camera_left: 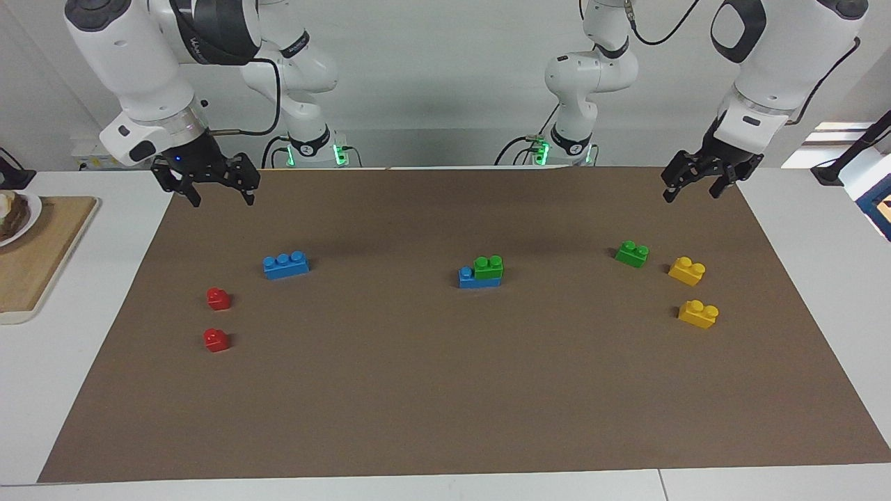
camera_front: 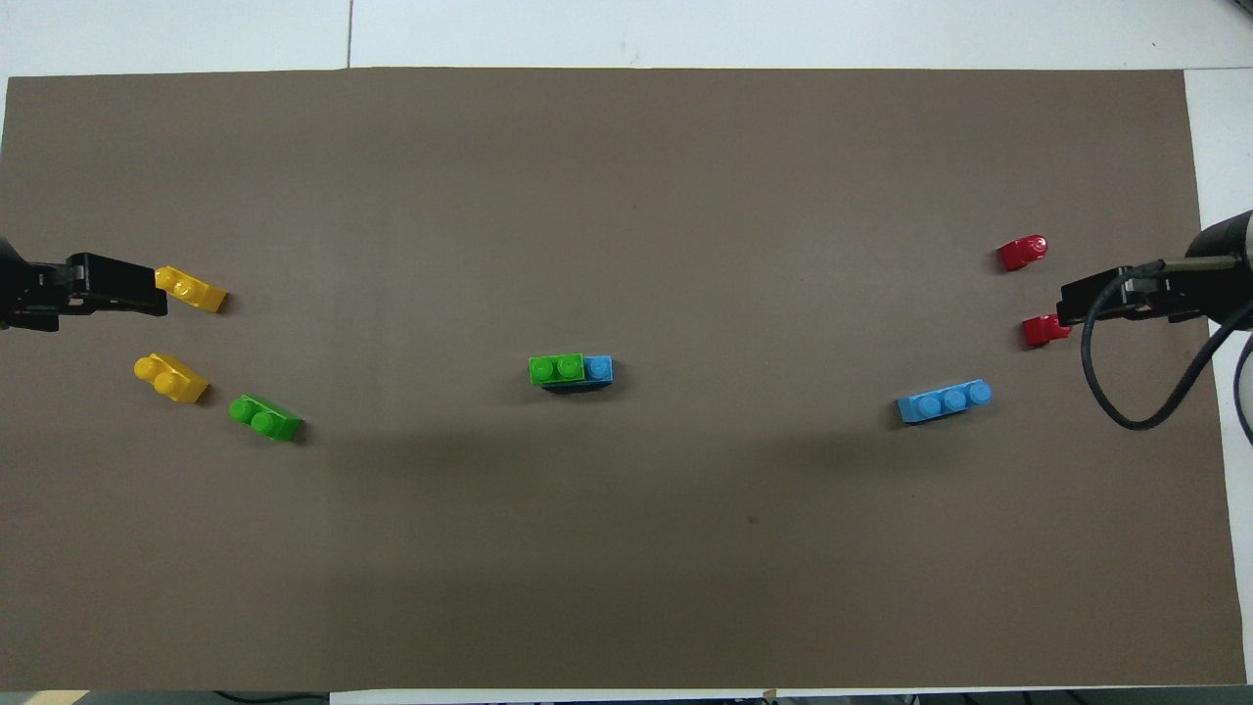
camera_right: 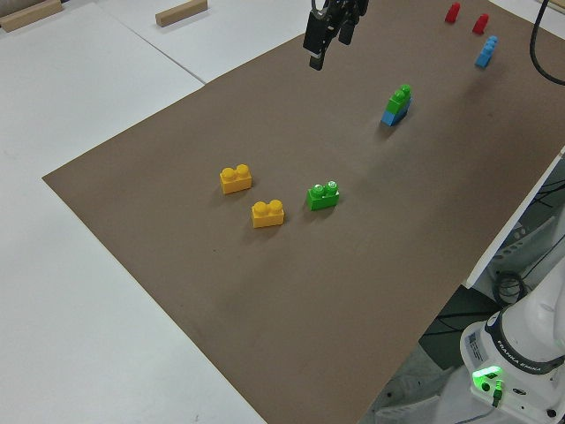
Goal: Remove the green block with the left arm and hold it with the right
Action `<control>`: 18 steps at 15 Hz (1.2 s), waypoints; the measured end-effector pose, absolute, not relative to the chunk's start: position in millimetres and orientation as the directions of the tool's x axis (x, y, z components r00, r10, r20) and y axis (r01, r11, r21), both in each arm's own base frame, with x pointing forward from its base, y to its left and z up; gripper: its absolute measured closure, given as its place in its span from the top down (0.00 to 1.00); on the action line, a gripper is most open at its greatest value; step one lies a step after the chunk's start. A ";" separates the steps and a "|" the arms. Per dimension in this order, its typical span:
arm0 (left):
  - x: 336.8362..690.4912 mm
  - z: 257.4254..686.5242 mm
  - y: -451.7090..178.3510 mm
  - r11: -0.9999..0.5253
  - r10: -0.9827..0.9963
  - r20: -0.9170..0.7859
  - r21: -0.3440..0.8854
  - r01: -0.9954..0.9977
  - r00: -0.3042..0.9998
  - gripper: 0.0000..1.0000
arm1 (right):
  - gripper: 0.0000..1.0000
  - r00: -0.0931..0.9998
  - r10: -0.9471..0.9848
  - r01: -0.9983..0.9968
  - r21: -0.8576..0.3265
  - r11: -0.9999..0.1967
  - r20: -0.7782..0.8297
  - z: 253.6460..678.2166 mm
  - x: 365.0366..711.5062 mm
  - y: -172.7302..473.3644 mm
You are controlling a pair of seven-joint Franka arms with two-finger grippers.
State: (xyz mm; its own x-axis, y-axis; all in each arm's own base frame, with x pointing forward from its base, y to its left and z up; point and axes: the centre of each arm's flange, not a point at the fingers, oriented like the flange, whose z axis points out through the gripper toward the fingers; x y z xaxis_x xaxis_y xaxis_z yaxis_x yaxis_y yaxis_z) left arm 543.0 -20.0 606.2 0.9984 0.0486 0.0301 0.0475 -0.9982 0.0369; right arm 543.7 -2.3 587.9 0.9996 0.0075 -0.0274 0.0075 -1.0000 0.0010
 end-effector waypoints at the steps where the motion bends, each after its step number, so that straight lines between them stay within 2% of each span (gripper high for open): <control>1: 543.0 606.2 -20.0 -0.998 0.049 0.030 0.037 0.048 0.998 1.00 | 1.00 1.000 0.008 0.008 0.001 -1.000 -0.027 587.9 543.7 -2.3; 10: 543.1 606.1 -20.0 -0.998 0.049 0.030 0.037 0.047 0.998 1.00 | 1.00 1.000 -0.005 -0.005 -0.003 -1.000 -0.024 589.1 543.5 -8.6; 14: 543.1 606.0 -20.0 -0.998 0.049 0.030 0.037 0.047 0.998 1.00 | 1.00 1.000 -0.010 -0.011 -0.042 -0.999 -0.011 595.4 541.8 -4.9; 18: 543.3 605.7 -20.0 -0.998 0.049 0.029 0.037 0.048 0.998 1.00 | 1.00 0.973 -0.231 -0.232 -0.057 -0.971 -0.019 597.4 540.9 -1.5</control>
State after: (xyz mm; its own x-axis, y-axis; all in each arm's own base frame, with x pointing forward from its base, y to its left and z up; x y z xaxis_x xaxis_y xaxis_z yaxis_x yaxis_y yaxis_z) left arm 543.3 -20.0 605.7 0.9984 0.0486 0.0291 0.0475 -0.9982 0.0369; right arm 540.9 -1.5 597.4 0.9728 -0.2310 -0.0194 -0.2317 -0.9711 -0.0568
